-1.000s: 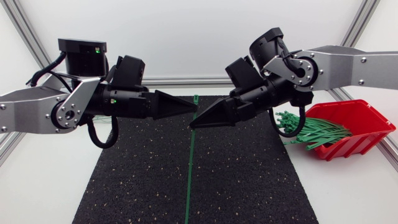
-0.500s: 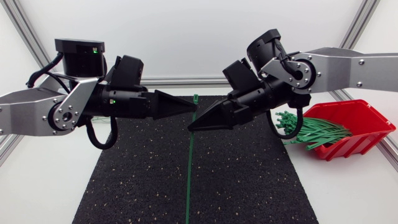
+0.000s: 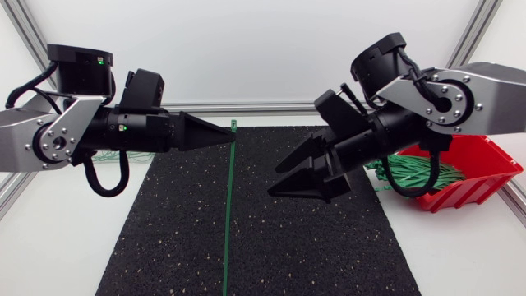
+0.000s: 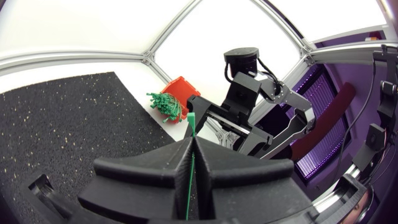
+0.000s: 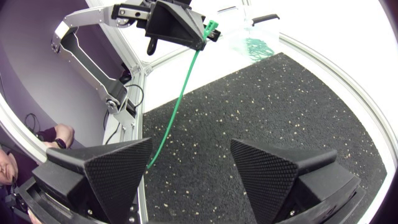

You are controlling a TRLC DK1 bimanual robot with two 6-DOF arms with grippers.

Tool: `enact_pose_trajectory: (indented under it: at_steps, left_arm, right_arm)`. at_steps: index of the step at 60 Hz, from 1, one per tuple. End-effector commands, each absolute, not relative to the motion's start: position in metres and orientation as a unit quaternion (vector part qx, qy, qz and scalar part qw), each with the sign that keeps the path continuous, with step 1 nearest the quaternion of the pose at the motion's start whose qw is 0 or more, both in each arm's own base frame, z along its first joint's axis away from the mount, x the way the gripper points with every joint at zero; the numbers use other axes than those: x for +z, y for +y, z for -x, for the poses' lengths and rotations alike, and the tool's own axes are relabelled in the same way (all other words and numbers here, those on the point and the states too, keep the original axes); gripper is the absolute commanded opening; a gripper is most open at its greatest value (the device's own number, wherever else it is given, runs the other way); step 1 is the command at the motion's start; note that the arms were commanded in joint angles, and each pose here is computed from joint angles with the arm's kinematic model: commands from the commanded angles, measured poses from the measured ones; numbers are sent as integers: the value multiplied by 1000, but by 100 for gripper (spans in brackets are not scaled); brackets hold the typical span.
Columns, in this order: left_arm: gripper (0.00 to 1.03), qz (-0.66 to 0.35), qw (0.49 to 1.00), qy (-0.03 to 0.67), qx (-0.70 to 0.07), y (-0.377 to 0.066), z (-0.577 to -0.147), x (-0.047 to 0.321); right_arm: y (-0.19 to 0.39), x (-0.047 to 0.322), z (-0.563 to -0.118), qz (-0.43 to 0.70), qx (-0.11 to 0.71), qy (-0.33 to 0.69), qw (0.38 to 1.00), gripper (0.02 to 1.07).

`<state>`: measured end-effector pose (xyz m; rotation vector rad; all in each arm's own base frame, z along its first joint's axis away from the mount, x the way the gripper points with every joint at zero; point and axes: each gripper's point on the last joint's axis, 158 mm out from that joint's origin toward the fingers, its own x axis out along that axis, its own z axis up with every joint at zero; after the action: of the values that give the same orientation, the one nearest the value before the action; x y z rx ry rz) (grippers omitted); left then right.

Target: Take a green cable tie from the red box, thread the tail through the head to close it, then place it in the transparent bin on the left.

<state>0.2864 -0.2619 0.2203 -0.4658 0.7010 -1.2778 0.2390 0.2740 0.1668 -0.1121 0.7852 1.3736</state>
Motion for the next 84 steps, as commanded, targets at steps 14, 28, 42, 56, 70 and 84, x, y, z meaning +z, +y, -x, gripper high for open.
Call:
enact_pose_trajectory:
  at_steps: [14,28,42,56,70,84]
  left_arm:
    - [4,211,731,310,-570,-245,-293,236]
    - [4,226,727,311,-569,-232,-295,242]
    - [4,238,716,329,-569,-235,-298,241]
    - [4,242,714,334,-565,-234,-302,238]
    - [4,243,714,334,-565,-234,-304,239]
    - [4,291,677,381,-558,-239,-313,228]
  right_arm:
    - [244,139,-218,111,608,422,663,103]
    - [244,131,-204,171,603,425,653,103]
    - [241,131,-236,271,577,323,699,103]
    - [253,148,-254,387,529,183,732,103]
    - [257,160,-268,503,472,65,721,103]
    - [278,168,-252,644,431,-162,611,103]
